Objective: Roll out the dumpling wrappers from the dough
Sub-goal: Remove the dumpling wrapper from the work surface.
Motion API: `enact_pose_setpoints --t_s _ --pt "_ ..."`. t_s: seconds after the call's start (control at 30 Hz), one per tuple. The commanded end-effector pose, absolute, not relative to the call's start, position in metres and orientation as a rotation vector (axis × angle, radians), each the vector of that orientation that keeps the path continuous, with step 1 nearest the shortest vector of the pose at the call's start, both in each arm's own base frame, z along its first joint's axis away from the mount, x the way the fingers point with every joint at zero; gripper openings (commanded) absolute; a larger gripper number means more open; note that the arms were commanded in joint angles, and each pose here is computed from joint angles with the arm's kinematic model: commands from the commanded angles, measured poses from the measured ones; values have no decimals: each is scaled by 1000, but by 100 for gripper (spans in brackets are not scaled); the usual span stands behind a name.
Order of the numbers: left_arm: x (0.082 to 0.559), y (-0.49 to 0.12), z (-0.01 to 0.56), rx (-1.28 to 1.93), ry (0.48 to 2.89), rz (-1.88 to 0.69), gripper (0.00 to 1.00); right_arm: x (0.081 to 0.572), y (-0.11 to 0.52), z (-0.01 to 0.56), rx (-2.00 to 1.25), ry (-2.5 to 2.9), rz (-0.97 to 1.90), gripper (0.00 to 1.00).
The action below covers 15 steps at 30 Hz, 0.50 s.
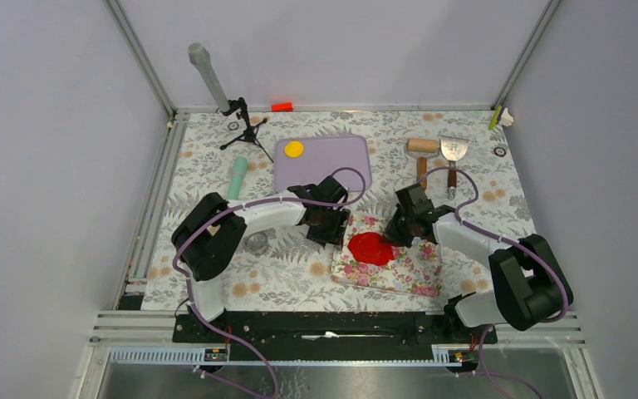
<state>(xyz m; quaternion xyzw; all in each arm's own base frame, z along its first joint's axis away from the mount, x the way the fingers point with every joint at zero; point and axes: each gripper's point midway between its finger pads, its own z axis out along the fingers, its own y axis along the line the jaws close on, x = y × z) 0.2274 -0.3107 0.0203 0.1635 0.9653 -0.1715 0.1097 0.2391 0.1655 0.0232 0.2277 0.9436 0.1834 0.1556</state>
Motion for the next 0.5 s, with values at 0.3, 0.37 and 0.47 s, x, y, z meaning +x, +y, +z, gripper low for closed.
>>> enact_pose_setpoints --t_s 0.3,0.37,0.47 --pt "215 -282 -13 515 2908 -359 53 236 134 -3 703 2717 275 0" --pt "215 -281 -13 517 2905 -349 53 231 126 -8 713 2735 210 0" --pt "214 -279 -14 514 2907 -337 52 224 119 -12 727 2750 153 0"
